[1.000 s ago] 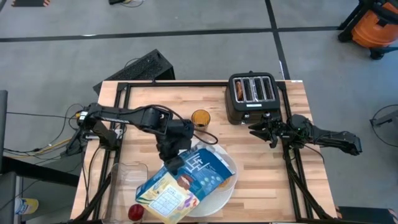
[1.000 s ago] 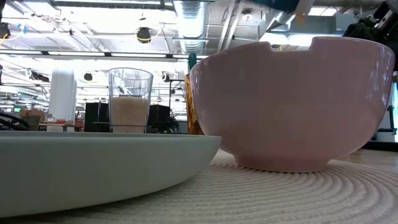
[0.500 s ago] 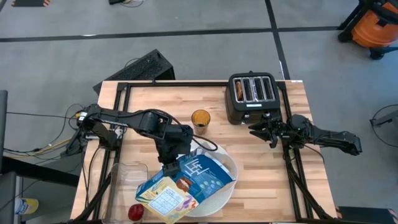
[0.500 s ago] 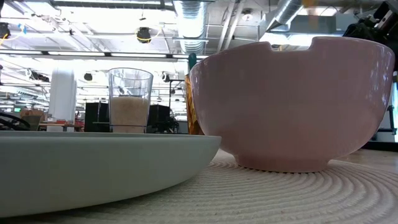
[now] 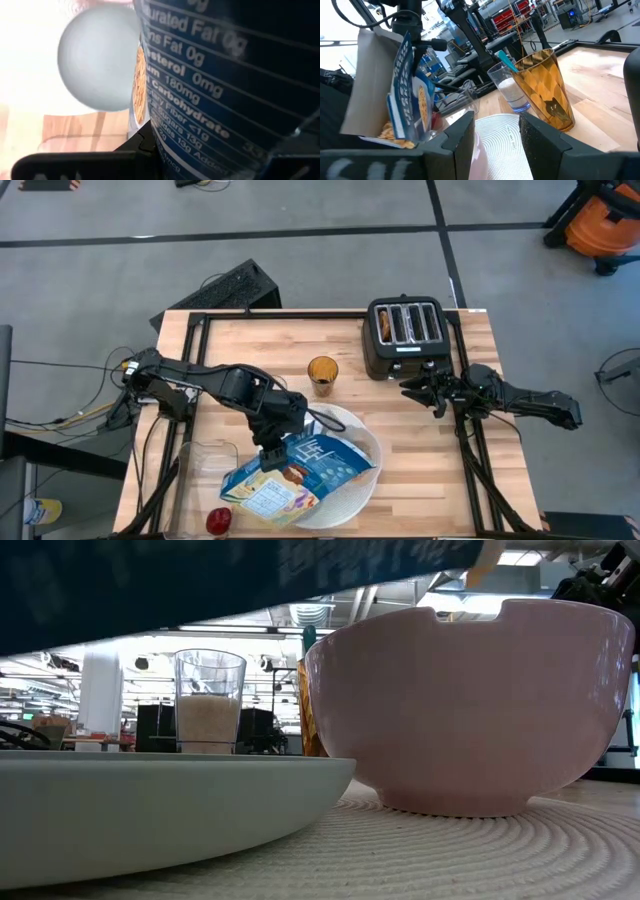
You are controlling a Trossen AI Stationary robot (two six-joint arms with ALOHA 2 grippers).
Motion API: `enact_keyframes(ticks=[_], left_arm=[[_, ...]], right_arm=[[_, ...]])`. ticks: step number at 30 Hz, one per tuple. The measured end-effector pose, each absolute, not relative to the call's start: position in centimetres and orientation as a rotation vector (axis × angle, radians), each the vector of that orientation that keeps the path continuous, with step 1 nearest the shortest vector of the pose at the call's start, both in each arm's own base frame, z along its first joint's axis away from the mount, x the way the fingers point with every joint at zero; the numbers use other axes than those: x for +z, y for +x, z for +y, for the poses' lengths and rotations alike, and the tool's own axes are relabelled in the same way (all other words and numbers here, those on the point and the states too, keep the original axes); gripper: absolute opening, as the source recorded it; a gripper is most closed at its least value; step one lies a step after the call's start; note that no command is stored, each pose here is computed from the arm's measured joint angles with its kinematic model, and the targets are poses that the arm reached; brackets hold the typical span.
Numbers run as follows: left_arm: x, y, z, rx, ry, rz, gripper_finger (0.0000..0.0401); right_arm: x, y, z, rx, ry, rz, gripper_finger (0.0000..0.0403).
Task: Arrange a breakfast setting
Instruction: Pour the cereal into the white bowl
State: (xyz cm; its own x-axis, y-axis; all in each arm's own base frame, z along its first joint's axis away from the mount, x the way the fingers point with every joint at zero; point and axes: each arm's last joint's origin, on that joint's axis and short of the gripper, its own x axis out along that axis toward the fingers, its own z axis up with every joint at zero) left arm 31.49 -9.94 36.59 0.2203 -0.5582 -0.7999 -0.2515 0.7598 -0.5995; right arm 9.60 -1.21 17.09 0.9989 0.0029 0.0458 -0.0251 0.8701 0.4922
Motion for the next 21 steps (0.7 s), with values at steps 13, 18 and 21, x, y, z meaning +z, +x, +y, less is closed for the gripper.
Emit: enact_keyframes(ticks=[13,18,21], left_arm=[[36.8,30.49,-9.7,-0.137,-0.823,1.441,0.006],[36.9,30.61,-9.63,-0.16,-0.838,1.434,0.0052],[36.94,30.69,-9.52,-0.196,-0.818,1.425,0.005]], right_arm=[[17.08,9.6,-1.21,0.015,0.515,-0.044,0.0178],[17.08,9.6,-1.21,0.014,0.515,-0.044,0.0178],[17.08,9.6,-1.21,0.015,0.515,-0.044,0.0178]])
